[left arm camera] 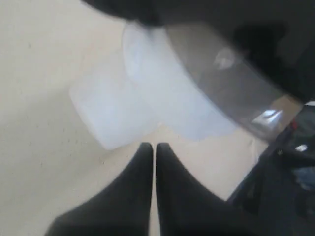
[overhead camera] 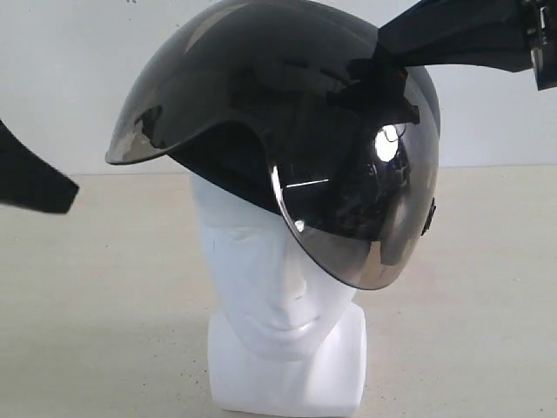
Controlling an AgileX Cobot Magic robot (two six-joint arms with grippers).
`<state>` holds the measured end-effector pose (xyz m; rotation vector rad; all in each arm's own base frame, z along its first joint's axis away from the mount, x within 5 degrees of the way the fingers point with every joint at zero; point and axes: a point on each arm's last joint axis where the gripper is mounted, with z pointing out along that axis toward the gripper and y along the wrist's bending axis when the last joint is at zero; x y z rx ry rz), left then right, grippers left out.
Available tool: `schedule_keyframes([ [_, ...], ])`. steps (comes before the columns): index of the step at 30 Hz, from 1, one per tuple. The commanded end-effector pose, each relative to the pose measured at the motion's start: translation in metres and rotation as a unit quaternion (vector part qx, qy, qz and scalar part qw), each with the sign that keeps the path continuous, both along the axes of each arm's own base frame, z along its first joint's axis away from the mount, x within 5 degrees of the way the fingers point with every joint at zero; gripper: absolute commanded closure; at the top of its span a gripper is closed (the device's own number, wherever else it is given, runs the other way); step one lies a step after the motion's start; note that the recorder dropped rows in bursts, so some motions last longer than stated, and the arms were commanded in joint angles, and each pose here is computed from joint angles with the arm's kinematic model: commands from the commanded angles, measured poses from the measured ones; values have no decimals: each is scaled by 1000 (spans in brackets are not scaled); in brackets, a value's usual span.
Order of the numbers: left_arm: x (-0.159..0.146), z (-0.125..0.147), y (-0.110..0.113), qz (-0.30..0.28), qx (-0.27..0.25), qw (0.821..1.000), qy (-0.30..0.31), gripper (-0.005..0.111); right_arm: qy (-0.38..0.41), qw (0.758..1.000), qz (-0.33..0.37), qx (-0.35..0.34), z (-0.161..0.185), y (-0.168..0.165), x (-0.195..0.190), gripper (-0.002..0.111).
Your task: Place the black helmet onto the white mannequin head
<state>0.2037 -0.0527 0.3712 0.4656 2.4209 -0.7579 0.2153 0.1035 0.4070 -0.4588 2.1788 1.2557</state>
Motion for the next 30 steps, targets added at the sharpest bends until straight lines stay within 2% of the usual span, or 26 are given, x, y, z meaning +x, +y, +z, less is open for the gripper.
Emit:
schedule_keyframes([
  [1,-10,67,-4,20,-101,982,-159,102,14,999,28,-25,-10,1,-3,109],
  [2,-8,86,-9,-12,-133,972,-191,102,15,999,28,-21,-10,2,-3,109],
  [4,3,101,-14,-47,-167,966,-192,102,15,999,28,-21,-10,2,-3,109],
  [8,44,96,-15,-65,-183,968,-160,102,15,999,28,-20,-10,2,-3,109],
  [11,68,82,-16,-64,-186,971,-133,102,15,999,28,-20,-10,2,-3,109],
  [16,77,73,-27,-83,-190,971,-115,102,16,999,27,-20,-10,2,-3,109],
  [23,82,57,-55,-130,-177,972,-89,102,19,999,26,-19,-10,2,-3,109],
  [27,85,52,-55,-128,-167,974,-81,102,19,999,26,-19,-10,2,-3,109],
  [30,86,47,-52,-117,-138,981,-67,102,19,999,26,-19,-10,2,-3,109],
])
